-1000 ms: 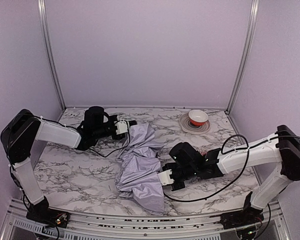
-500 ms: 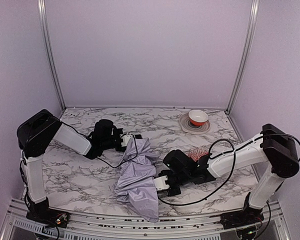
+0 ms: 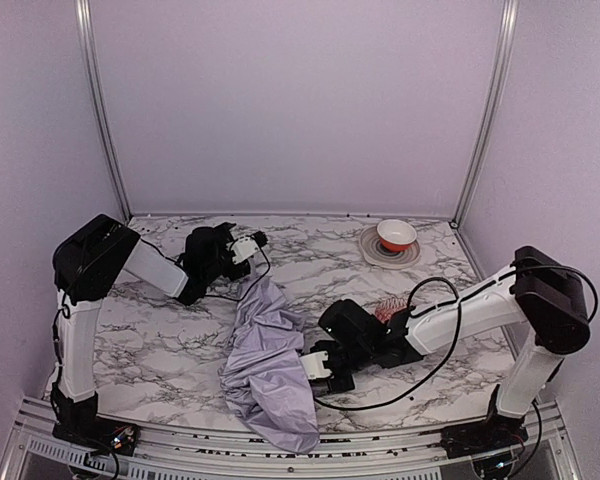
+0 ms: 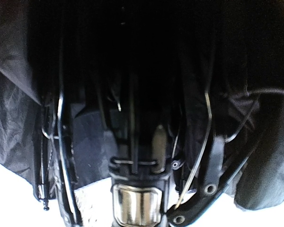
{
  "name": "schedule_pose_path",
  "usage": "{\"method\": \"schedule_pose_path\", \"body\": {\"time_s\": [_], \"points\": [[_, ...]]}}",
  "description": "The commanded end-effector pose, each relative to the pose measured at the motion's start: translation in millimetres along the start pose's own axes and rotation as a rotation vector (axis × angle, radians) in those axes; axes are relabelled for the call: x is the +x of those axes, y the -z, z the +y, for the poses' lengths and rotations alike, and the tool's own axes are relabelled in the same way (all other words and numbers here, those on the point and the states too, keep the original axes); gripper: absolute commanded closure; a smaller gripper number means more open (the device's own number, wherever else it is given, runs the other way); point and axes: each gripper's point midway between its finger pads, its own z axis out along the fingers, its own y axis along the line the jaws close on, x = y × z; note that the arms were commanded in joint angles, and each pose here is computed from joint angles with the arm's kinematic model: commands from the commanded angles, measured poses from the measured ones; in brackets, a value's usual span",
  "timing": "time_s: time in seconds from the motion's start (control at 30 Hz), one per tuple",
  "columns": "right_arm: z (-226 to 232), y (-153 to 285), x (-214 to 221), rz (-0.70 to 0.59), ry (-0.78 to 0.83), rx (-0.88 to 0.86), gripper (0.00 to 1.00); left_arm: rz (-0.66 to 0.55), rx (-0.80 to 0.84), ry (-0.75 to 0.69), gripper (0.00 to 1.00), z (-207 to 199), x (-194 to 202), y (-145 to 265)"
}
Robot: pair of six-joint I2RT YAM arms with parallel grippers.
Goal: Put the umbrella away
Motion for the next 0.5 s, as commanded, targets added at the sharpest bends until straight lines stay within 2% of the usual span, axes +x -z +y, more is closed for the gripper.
{"method": "schedule_pose_path", "body": {"time_s": [0.0,0.07,0.13,0.17,0.23,0.33,0.4,0.47], "points": [[24.0,-15.6,27.4,0.113,-0.052,-0.088,1.00,0.256,-0.311,0.148,0.01,81.2,73.7,-9.2],[23.7,-17.3,30.0,0.125,-0.058,-0.086,1.00,0.327,-0.430,0.229,0.01,116.3,94.1,1.2],[23.5,-18.6,32.0,0.134,-0.063,-0.085,1.00,0.348,-0.490,0.283,0.01,142.4,92.1,20.0],[24.7,-19.0,33.2,0.137,-0.065,-0.089,1.00,0.316,-0.484,0.322,0.01,154.1,75.0,32.0],[25.6,-18.8,34.3,0.140,-0.075,-0.104,1.00,0.271,-0.382,0.342,0.04,150.2,36.6,58.6],[27.9,-20.2,35.2,0.146,-0.105,-0.145,1.00,0.142,-0.117,0.387,0.17,102.6,-42.9,113.9],[29.9,-22.9,38.4,0.160,-0.134,-0.173,1.00,-0.056,0.168,0.383,0.25,43.9,-111.5,167.2],[30.0,-26.3,40.7,0.174,-0.160,-0.195,1.00,-0.258,0.413,0.360,0.24,-12.2,-164.6,232.4]]}}
